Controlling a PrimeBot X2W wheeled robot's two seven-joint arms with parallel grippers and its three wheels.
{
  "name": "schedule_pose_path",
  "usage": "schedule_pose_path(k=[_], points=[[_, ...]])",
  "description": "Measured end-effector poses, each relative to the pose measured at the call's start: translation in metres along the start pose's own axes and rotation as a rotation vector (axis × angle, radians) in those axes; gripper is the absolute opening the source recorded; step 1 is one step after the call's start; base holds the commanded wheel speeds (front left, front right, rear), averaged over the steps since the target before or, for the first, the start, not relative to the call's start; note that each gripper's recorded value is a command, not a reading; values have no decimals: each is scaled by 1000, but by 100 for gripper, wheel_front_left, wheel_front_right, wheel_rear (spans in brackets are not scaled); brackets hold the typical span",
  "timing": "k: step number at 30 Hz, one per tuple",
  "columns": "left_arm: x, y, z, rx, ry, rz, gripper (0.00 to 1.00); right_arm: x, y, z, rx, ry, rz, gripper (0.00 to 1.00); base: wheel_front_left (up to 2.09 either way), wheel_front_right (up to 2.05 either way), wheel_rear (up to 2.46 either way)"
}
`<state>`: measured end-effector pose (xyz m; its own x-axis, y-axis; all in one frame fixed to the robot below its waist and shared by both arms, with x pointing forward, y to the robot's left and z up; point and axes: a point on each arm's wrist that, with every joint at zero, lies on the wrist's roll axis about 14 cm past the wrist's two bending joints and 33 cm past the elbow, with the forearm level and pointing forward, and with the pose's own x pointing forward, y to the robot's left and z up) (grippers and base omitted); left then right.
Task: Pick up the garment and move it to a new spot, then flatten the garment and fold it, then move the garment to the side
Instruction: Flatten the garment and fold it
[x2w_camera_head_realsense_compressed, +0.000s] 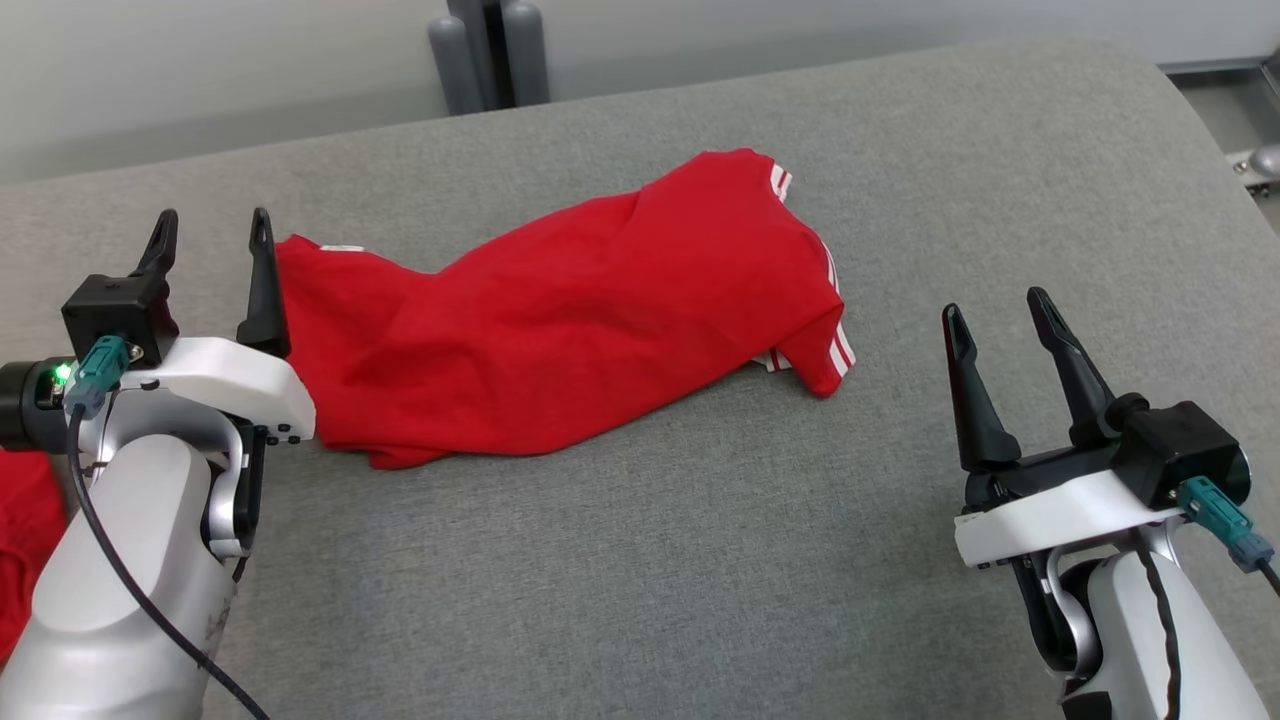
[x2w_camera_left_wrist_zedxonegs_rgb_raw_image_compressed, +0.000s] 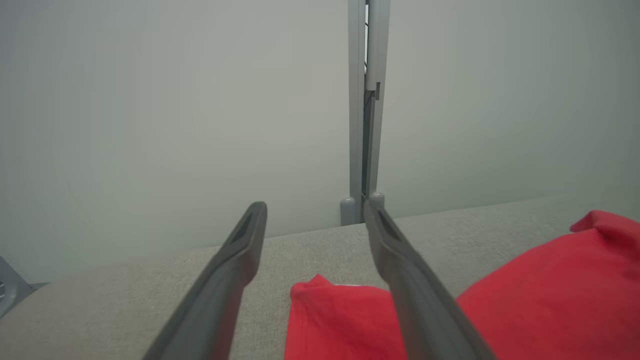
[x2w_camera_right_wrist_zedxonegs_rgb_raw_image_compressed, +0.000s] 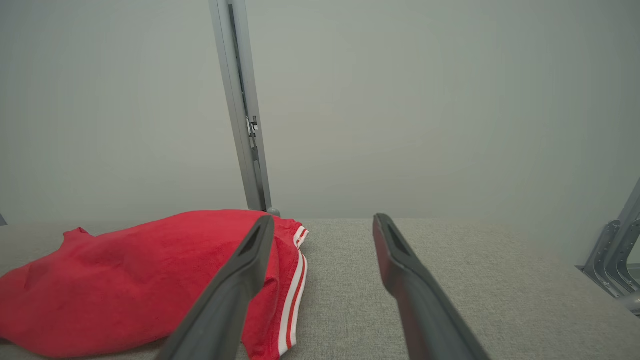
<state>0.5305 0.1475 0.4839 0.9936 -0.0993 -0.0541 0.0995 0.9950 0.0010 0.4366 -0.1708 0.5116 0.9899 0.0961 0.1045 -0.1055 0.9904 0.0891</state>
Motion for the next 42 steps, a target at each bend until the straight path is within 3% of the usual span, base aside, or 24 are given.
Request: schedule_pose_path(k=[10, 20, 28, 33, 42], points=[[-48, 6, 62, -67, -214, 16, 100, -1, 21, 19, -19, -50, 57, 100, 0, 0, 0], [-121, 8, 28, -122, -160, 68, 100, -4, 44, 18, -23, -45, 117, 100, 0, 0, 0], [-136, 7, 19, -145, -147, 89, 100, -5, 52, 15, -28, -34, 140, 100, 0, 0, 0], [-137, 7, 14, -139, -136, 81, 100, -9, 43, -5, -29, 27, 121, 100, 0, 0, 0], [-134, 9, -3, -133, -88, 76, 100, -16, 38, -74, -35, 265, 122, 100, 0, 0, 0]])
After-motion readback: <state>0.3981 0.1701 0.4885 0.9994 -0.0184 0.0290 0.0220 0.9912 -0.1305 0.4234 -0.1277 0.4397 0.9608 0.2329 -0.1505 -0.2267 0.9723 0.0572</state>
